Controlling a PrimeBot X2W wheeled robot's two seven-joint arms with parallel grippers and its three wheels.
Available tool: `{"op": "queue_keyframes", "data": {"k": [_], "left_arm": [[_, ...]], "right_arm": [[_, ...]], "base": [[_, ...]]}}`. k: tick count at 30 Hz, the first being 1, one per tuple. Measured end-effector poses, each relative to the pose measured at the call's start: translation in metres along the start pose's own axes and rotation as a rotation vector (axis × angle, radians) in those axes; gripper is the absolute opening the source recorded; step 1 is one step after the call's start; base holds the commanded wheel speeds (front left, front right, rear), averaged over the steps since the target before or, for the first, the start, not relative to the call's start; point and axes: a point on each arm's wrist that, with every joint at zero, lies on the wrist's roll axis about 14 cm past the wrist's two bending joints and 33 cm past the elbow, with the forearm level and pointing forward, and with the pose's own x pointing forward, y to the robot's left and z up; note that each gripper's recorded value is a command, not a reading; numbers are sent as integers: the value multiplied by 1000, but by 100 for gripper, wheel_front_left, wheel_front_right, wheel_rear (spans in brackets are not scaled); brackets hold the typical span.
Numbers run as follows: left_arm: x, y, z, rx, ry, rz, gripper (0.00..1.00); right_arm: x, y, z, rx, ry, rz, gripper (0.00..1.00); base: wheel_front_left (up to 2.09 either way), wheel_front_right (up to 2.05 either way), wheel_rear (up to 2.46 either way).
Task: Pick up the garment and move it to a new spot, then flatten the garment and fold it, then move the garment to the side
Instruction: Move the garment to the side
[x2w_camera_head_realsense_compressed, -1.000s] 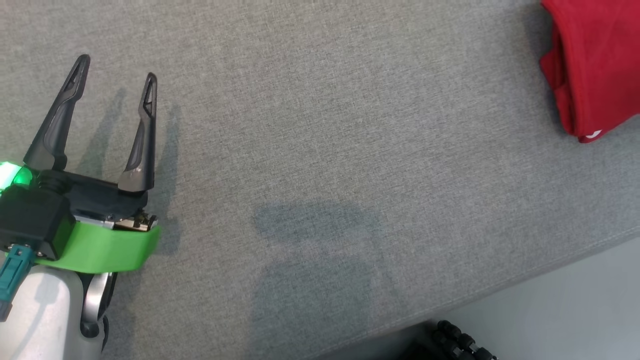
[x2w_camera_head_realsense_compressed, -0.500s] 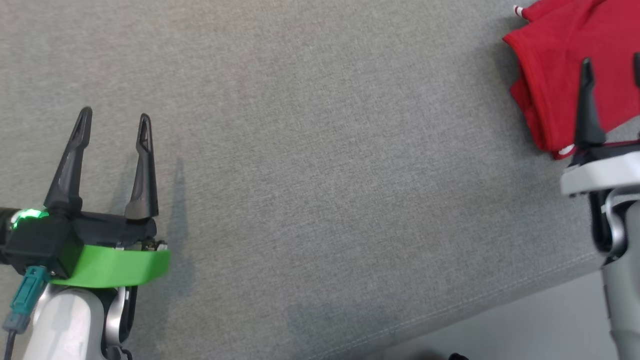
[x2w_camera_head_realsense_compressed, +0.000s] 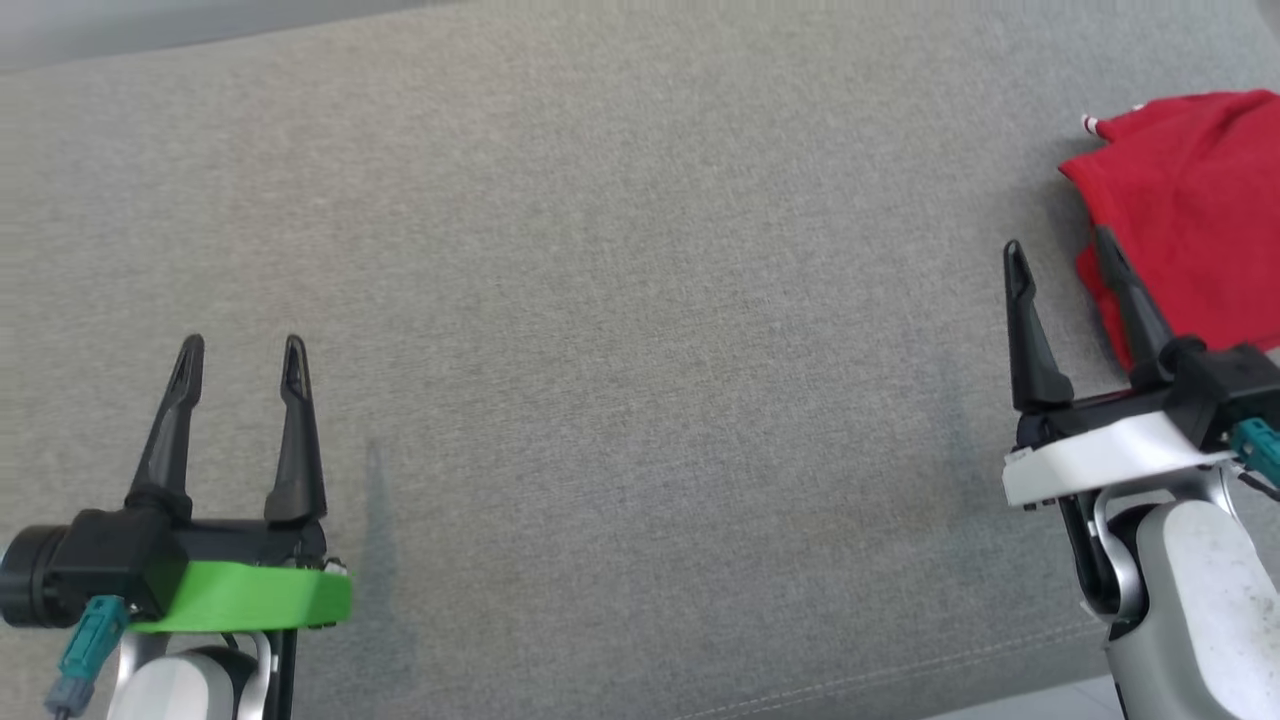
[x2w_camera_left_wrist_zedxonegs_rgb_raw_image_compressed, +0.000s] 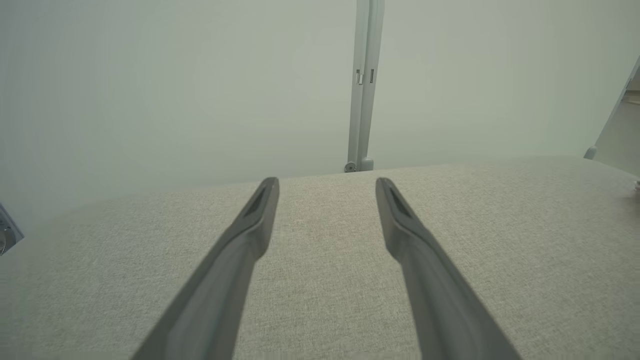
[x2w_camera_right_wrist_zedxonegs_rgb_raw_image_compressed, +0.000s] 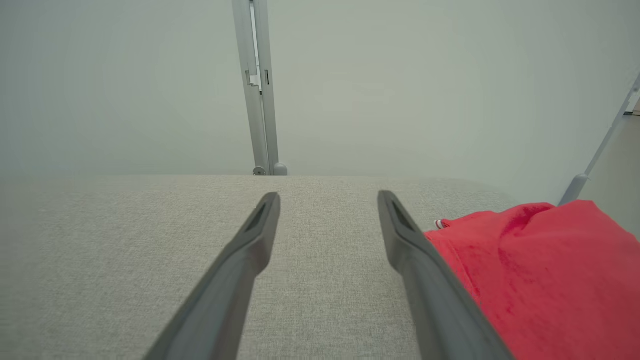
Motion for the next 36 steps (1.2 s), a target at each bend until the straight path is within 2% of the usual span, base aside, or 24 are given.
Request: {"op": "queue_keyframes", "data": {"k": [9,24,36], "left_arm": [[-38,10,16,17,6,50,100],[-83,6,38,27,-14,62,100],[-98,5,44,16,-21,80,100]], "right_arm": [[-22,21,13,32,-5,45,100],[-74,18,30,52,-9,20,100],[-89,18,41,52,-25,21,100]], "base": [[0,0,0],[0,0,0],[0,0,0]]}}
